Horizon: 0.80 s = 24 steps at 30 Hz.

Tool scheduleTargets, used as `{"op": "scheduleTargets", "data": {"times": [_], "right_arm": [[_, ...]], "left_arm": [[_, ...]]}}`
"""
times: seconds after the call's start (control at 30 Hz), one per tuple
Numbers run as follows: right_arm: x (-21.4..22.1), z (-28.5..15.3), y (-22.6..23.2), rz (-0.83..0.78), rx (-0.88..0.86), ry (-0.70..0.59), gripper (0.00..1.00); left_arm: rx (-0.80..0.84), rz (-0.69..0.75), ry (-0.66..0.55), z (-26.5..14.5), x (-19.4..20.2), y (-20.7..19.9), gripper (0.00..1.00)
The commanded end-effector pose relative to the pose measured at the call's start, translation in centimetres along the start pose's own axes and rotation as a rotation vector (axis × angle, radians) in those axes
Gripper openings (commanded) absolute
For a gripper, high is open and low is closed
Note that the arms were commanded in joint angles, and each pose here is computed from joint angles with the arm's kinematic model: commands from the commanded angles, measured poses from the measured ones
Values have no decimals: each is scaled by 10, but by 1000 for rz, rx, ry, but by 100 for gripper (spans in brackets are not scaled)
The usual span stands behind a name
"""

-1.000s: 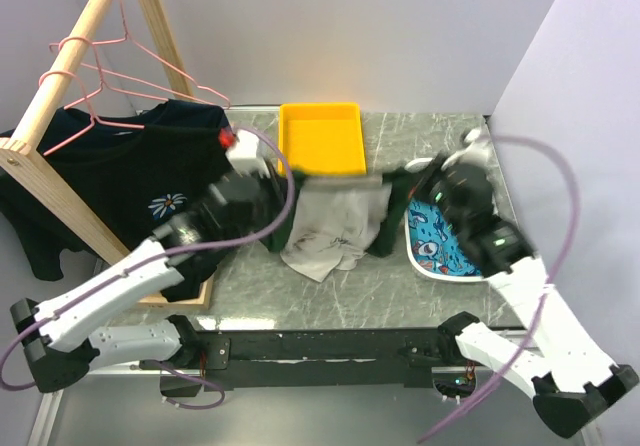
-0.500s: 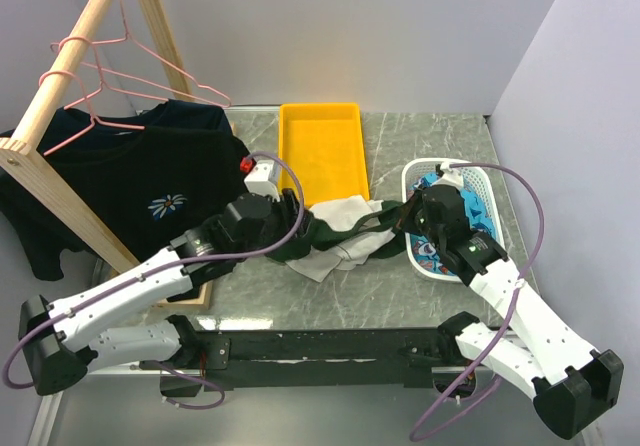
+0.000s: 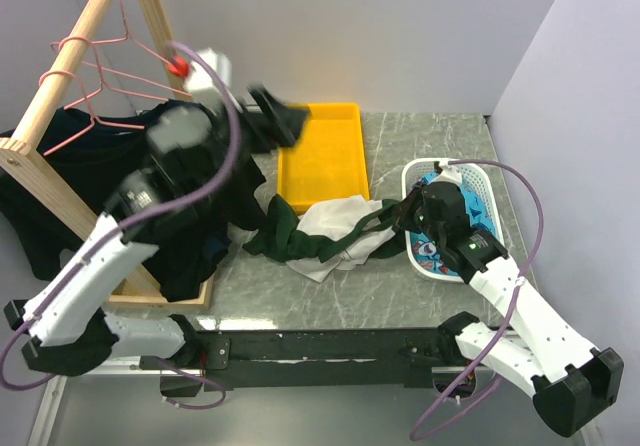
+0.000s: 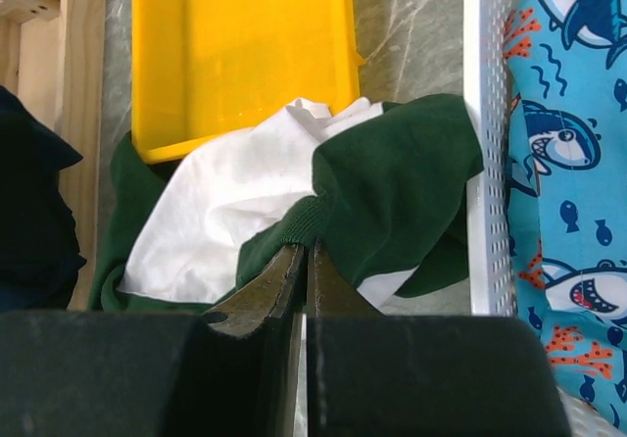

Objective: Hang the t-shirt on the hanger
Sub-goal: Pick up the hanger from the clothesline.

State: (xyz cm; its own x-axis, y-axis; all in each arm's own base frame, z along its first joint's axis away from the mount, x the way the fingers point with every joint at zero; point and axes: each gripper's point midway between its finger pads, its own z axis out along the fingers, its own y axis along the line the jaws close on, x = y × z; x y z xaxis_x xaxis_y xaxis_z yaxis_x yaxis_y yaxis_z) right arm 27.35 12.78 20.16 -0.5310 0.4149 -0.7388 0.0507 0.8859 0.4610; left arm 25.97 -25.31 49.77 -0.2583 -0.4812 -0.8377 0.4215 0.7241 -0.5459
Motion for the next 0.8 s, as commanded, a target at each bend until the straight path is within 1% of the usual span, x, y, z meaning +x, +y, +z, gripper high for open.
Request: {"op": "scheduleTargets", "data": {"times": [0.0,0.03,0.07,0.1,0.13,0.2,0.27,0.3,0.5,0.57,0.77], "right_arm": [[-27,-5,22,9,-63,-60,8],[-26,-4,23,6,-64,-54,7],[-27,-4,24,7,-68,-53,8],[-27,-4,26,5,-72,-49,8],[-26,-3,26,1,-73,-44,8],[-28,-2,28,-3,-79,-45,8],[-27,-2,29,-6,-84,-40,8],[-26,-1,31,-9,-92,-36,8],[-22,3,33,-22,-108,-16,8],[-21,4,34,-25,-111,-11,8],[-18,6,35,-27,-116,-3,8]], "left_arm": [[-229,44,-139,9,-75,50,85],[-268,54,-122,25,-72,60,85],[-296,53,-128,30,-77,68,85],[-336,47,-167,30,-97,81,85],[-384,55,-143,41,-92,98,86],[-431,38,-152,47,-101,123,86],[-471,19,-172,47,-108,141,86],[-517,16,-185,45,-113,159,86],[-632,-22,-221,37,-125,215,84],[-625,-31,-225,39,-126,219,82],[-683,-42,-232,41,-124,242,80]]}}
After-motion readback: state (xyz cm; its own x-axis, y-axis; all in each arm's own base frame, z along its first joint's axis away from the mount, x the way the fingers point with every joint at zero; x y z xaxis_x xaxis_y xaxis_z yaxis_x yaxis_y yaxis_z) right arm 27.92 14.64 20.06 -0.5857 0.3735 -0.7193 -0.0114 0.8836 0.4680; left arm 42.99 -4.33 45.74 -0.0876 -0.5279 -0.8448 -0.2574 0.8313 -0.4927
